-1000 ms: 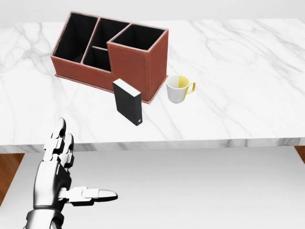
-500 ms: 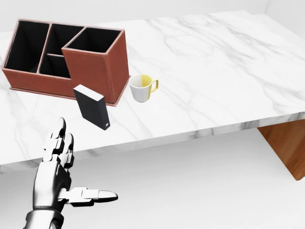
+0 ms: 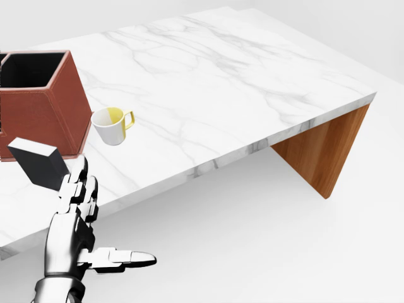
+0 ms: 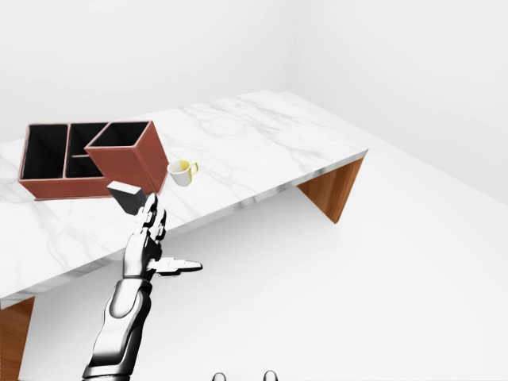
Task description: Pick up the book and place it in the right compartment of the caddy.
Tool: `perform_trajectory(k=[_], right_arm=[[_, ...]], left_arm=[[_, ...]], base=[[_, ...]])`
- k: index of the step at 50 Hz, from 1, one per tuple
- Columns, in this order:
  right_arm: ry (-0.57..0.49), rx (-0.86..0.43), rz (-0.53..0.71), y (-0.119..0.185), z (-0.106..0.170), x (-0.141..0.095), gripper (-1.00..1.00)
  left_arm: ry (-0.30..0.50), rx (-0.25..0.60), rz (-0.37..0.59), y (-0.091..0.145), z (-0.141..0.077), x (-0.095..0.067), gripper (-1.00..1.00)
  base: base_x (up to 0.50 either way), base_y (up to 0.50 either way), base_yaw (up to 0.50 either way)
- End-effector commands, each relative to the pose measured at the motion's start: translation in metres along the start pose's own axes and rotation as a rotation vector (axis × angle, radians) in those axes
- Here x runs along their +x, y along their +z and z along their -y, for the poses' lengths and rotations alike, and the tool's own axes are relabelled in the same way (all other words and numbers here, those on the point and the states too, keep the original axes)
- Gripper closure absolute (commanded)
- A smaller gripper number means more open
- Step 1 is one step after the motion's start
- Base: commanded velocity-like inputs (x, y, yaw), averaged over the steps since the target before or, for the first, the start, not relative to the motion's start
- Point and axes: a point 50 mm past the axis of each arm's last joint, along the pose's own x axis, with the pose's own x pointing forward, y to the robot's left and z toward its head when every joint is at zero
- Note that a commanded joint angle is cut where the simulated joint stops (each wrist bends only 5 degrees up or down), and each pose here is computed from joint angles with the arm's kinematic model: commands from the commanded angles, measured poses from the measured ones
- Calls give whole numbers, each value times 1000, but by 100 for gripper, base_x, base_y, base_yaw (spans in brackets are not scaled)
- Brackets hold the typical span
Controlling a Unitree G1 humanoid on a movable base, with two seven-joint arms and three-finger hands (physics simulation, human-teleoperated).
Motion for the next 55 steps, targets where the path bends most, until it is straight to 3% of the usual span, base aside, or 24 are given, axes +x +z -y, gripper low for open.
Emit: perform_trajectory(k=[1,15,22,34,39,47,55], right_arm=[[3,0,3,1,0,0,-100],[-3,1,1,-1,0,0,-100],[-6,-21,-13,-3,-2,1,-100],[-9,-18,-28,-6,-1,0,-100],[-12,-19,-31,-7,0,1,-100],[-16,-23,-18,-3,1,2,-100],[-15,-25,-24,-5,0,2,-100]], left_arm=[[0,0,-1,0,0,1,-100],[-2,-1,3,1,0,0,-100],[0,1,-30,-7,0,3,-100],[50,49,-2,-1,-3,-1,-100],[137,166,47,11,-5,-11,-100],[197,190,173,42,-5,-19,-100],[333,345,290,65,-11,-25,-100]], base=[[0,0,-46],[0,0,-38],[0,0,0],[0,0,0],[0,0,0],[0,0,0],[0,0,0]])
